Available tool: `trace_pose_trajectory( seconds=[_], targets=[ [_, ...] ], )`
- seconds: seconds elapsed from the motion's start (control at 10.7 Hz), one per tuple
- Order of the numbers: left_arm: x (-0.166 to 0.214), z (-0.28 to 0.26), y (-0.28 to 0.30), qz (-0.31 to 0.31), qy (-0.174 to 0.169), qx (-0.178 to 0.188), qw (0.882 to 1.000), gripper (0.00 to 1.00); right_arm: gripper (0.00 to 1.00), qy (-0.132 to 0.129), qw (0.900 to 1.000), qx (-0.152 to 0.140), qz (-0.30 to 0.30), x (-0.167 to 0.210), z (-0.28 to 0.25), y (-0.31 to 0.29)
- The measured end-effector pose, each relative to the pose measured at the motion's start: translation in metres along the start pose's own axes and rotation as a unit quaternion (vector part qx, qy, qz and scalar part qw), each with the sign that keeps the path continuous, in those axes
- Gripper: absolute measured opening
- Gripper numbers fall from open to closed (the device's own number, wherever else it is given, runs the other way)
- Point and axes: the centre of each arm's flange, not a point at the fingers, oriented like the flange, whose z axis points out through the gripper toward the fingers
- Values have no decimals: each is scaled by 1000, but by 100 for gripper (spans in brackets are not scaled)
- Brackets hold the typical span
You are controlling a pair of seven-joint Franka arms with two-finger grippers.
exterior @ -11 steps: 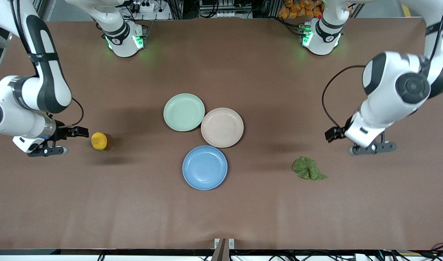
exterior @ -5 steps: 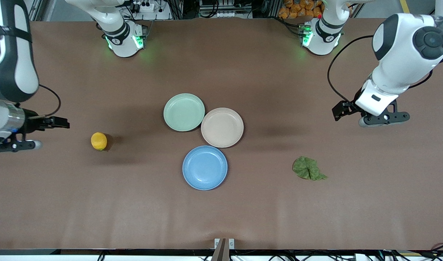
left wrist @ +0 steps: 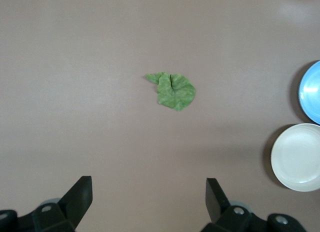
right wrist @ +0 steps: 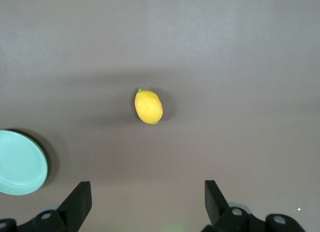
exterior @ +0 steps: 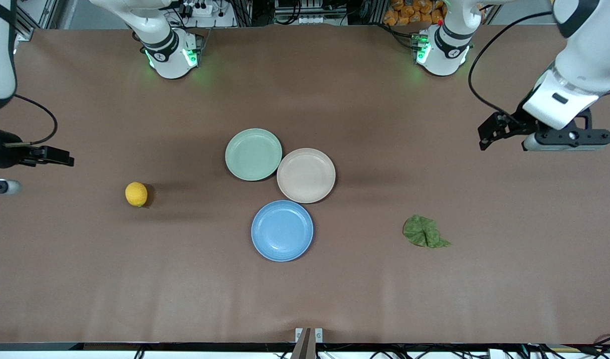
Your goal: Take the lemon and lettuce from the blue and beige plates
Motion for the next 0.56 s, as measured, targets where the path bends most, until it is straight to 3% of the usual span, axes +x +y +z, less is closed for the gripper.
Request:
trace_pose_trajectory(
  seconds=[0.56],
  targets=[
    [-4,-52,2,5,-22,3,1000,100,100,66,998,2,19,-31,-79,-11]
  ],
)
